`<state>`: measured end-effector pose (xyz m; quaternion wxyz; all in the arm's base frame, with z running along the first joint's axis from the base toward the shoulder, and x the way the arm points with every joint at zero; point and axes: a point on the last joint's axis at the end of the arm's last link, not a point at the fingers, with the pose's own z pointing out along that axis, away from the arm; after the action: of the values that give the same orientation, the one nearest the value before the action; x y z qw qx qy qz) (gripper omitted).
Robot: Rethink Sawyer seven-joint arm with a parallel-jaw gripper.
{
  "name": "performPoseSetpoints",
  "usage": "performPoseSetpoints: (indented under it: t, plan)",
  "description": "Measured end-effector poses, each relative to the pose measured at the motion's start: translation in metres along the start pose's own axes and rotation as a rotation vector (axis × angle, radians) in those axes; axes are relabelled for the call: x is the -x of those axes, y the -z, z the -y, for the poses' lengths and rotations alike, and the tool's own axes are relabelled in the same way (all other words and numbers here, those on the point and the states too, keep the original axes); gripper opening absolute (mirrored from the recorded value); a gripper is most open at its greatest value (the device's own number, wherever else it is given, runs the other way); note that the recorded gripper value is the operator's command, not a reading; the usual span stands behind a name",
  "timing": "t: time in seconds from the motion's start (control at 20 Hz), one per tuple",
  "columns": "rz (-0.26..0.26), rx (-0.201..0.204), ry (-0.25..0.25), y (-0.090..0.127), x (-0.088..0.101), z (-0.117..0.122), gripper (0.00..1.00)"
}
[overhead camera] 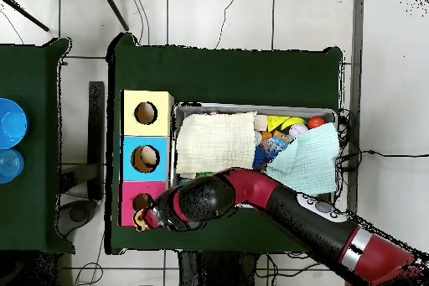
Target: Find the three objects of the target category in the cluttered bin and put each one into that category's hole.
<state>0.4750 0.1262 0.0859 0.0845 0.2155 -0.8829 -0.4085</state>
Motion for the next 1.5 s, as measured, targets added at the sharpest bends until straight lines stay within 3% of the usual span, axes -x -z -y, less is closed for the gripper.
performPoseSetpoints:
  t: [0.9,1.5]
  plan:
    - [0.134,-0.039,0.042,-0.0061,0.0025,0.0062,0.0]
    - [0.155,-0.049,0.056,-0.0062,0.0053,0.0056,0.0]
